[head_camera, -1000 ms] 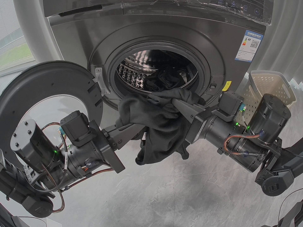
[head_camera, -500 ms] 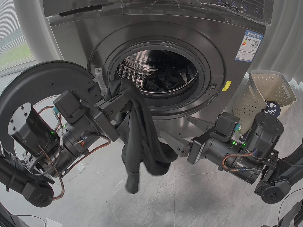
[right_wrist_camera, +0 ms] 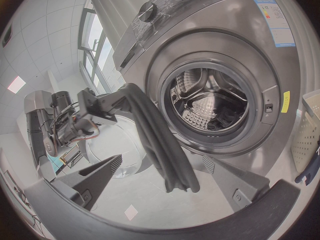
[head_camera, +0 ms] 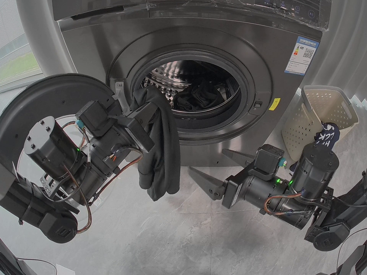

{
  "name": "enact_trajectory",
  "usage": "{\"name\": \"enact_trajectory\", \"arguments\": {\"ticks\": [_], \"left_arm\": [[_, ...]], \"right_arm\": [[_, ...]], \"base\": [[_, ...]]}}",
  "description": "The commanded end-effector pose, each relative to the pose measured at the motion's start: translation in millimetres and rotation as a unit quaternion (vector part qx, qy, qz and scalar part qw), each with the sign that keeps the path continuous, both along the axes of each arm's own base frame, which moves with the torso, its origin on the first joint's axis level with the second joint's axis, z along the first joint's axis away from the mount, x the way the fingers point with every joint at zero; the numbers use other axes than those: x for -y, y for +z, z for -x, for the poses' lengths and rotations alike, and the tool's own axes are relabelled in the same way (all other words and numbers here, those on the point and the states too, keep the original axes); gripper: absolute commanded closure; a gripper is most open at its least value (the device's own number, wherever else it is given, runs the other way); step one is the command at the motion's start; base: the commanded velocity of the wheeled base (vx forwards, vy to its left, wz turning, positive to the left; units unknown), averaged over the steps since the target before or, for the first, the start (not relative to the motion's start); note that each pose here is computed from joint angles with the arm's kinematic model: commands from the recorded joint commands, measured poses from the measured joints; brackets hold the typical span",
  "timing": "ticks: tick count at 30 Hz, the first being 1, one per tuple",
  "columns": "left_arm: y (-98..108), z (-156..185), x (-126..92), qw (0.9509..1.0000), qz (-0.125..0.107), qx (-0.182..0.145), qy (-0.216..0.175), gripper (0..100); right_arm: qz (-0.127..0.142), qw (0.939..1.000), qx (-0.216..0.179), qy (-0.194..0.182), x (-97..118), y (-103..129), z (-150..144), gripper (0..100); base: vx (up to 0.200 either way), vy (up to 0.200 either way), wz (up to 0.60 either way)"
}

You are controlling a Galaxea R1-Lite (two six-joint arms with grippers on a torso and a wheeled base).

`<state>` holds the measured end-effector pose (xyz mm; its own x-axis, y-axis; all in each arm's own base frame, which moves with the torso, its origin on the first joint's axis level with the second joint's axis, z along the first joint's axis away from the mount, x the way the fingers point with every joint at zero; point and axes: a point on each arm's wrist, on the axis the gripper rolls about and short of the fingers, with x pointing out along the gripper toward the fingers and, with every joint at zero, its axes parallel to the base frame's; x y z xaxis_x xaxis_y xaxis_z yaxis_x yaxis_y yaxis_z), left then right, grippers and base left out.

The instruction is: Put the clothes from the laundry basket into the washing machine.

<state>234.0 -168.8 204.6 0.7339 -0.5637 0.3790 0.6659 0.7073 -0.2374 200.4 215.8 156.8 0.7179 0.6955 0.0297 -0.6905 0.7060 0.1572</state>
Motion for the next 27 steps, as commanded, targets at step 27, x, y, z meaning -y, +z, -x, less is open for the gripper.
{"name": "enact_trajectory", "arguments": {"ticks": [27], "left_arm": [[7,-13,9,0.9994,0.022,0.010,0.024,100]], "right_arm": [[-0.006,0.9953,0.002,0.097,-107,-52,-15,0]], "base": [[0.000,0.000,0.00]]}}
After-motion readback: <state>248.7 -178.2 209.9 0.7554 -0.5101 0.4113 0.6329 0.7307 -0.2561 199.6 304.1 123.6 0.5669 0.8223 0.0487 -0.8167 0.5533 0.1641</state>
